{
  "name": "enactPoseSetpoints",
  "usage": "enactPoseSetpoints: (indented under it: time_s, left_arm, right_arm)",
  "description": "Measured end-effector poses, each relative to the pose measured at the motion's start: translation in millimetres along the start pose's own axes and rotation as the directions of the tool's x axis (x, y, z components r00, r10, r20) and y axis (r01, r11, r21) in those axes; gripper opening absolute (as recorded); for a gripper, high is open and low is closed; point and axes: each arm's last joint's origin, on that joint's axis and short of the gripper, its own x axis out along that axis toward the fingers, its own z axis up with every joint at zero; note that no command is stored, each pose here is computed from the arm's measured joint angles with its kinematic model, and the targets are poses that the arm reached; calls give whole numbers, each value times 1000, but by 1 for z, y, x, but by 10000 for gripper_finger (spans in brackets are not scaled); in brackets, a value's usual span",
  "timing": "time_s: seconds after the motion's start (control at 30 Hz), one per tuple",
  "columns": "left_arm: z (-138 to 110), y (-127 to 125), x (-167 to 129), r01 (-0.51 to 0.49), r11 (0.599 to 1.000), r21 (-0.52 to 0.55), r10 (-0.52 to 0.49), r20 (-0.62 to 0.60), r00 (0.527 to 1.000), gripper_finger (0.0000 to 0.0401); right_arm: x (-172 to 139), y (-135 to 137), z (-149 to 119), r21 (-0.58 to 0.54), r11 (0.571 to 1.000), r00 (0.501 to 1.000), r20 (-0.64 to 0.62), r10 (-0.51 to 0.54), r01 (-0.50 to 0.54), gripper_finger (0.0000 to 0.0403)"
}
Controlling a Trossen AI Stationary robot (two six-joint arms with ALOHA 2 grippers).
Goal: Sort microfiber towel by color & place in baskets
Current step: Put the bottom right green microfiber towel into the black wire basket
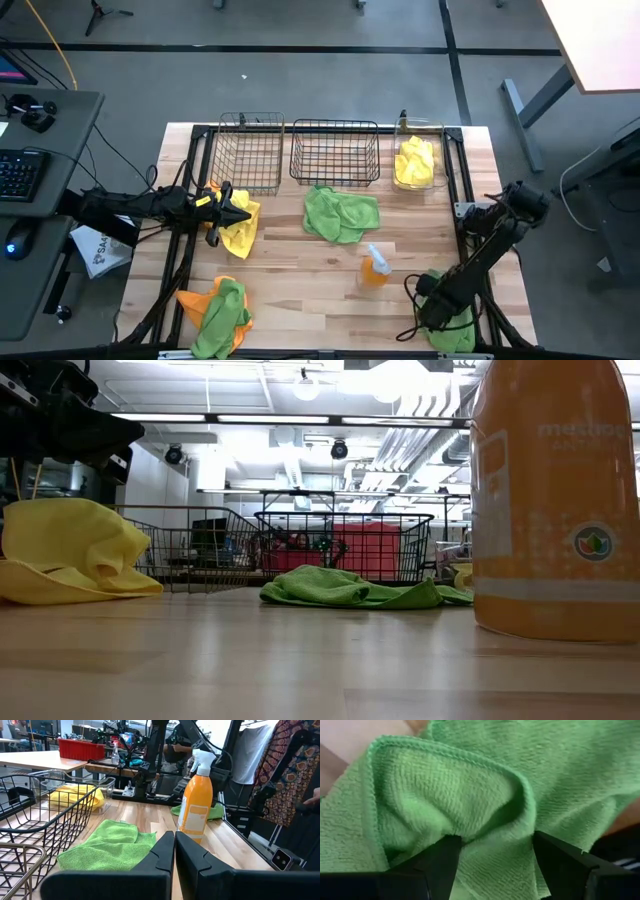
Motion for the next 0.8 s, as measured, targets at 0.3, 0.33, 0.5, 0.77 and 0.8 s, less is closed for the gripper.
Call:
enactPoseSetpoints:
  time_s: [0.3,0.33,0.5,0.77,0.8]
  left_arm:
    - [0,0,0,0,1000,0,0,0,1000,3]
    - [0,0,0,0,1000,0,0,0,1000,3]
    - [0,0,0,0,1000,0,0,0,1000,3]
    - [0,0,0,0,1000,0,0,0,1000,3]
    - [0,0,0,0,1000,0,0,0,1000,3]
  right_arm:
    - [0,5,1,-86,995,999,19,49,-48,34]
    - [-3,4,0,-82,995,998,36,56,-53,23]
    - [-53,-7,-6,-17,997,975,212,73,-71,6]
    - [-204,-66,-28,42,977,686,718,116,-209,3]
    - [-221,-77,-29,48,973,619,778,105,-225,2]
